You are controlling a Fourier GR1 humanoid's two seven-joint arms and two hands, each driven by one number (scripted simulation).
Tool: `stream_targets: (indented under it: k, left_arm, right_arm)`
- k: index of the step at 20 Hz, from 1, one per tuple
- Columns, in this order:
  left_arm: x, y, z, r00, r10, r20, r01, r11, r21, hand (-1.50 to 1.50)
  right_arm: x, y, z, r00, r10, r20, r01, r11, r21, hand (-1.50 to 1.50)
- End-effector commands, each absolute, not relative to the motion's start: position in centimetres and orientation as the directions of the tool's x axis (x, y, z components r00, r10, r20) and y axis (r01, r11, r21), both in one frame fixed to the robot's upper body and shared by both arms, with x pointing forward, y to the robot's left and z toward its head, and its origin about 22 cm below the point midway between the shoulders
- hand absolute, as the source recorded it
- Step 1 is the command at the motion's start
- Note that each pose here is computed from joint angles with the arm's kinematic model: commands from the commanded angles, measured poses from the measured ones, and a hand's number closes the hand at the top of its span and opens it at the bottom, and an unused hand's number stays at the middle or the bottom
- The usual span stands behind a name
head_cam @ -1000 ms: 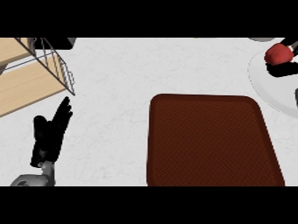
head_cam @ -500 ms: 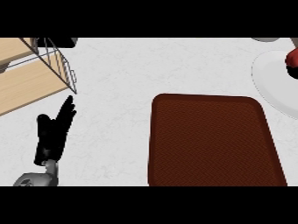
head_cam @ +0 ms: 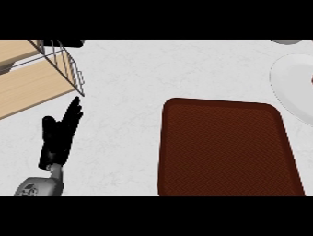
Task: Pick the bell pepper from the tray and place it in the plate
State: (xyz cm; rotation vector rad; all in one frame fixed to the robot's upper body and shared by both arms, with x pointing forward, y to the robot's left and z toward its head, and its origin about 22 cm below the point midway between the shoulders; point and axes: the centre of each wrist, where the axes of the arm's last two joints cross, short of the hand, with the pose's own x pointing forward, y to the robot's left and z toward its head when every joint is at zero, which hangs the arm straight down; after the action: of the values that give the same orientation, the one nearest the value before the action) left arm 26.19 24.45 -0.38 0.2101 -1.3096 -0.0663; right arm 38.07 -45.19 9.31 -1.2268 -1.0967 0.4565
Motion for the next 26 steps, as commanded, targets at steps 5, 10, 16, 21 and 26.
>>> stream_targets:
  k: [5, 10, 16, 21, 26]
  left_arm:
    - [26.7, 22.6, 0.0, 0.243, -0.173, 0.955, -0.046, 0.981, 0.189, 0.00]
    - [26.5, 24.3, -0.9, 0.253, -0.170, 0.952, -0.066, 0.979, 0.192, 0.00]
    - [25.9, 25.3, -0.6, 0.261, -0.175, 0.950, -0.096, 0.974, 0.205, 0.00]
    - [26.1, 24.1, -0.3, 0.255, -0.167, 0.953, -0.080, 0.978, 0.193, 0.00]
    - [26.1, 25.0, 0.1, 0.252, -0.179, 0.951, -0.089, 0.974, 0.207, 0.00]
  right_arm:
    - [35.5, -47.6, 7.2, 0.531, 0.748, 0.398, 0.003, 0.468, -0.884, -1.50]
    - [35.0, -48.1, 6.9, 0.408, 0.793, 0.452, -0.026, 0.505, -0.863, -1.50]
    - [35.8, -48.4, 9.0, 0.126, 0.612, 0.781, 0.285, 0.732, -0.619, -1.50]
    - [34.0, -50.2, 8.4, 0.011, 0.400, 0.917, 0.392, 0.842, -0.371, -1.50]
    - [30.1, -53.2, 6.8, -0.018, 0.324, 0.946, 0.375, 0.879, -0.294, -1.50]
